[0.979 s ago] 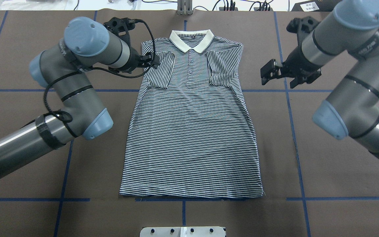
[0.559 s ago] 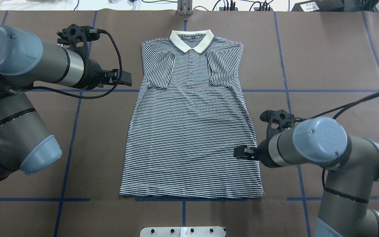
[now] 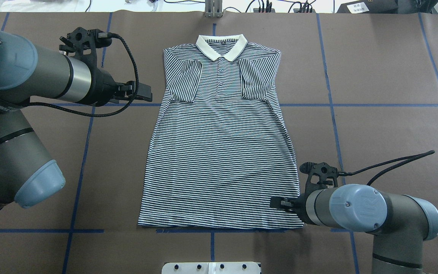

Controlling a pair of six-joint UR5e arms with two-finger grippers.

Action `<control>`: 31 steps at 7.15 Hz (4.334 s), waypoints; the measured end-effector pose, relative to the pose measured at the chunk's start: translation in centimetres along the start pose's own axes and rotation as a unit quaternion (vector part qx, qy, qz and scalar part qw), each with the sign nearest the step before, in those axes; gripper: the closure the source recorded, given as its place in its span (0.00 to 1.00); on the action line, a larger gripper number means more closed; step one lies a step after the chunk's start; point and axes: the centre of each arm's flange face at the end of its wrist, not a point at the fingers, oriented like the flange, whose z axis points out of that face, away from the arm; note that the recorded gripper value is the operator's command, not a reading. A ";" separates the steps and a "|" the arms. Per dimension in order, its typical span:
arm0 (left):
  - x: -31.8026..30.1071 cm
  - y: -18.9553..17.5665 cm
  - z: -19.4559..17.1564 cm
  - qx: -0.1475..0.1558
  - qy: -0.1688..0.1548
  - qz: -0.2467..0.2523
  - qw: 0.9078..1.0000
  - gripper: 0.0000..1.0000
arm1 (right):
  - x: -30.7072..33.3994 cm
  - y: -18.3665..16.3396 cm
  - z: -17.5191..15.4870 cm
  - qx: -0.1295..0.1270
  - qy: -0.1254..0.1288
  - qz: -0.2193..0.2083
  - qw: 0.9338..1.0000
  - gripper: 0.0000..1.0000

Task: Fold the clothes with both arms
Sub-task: 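Release the sleeve with the left gripper while the right gripper moves toward the hem, then lower both grippers toward the hem corners nearest the robot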

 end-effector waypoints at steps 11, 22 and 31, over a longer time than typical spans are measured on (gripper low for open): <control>0.8 0.1 -0.6 0.002 0.010 0.005 1.000 0.00 | 0.6 1.2 0.8 -0.011 0.038 0.008 0.999 1.00; 2.7 3.7 1.5 -0.040 0.017 -0.061 0.997 0.00 | 0.2 1.4 -0.7 -0.014 0.025 0.022 0.999 0.00; 3.4 2.7 0.4 -0.029 0.028 -0.059 0.997 0.00 | 0.7 1.5 1.2 -0.027 0.046 0.044 0.998 1.00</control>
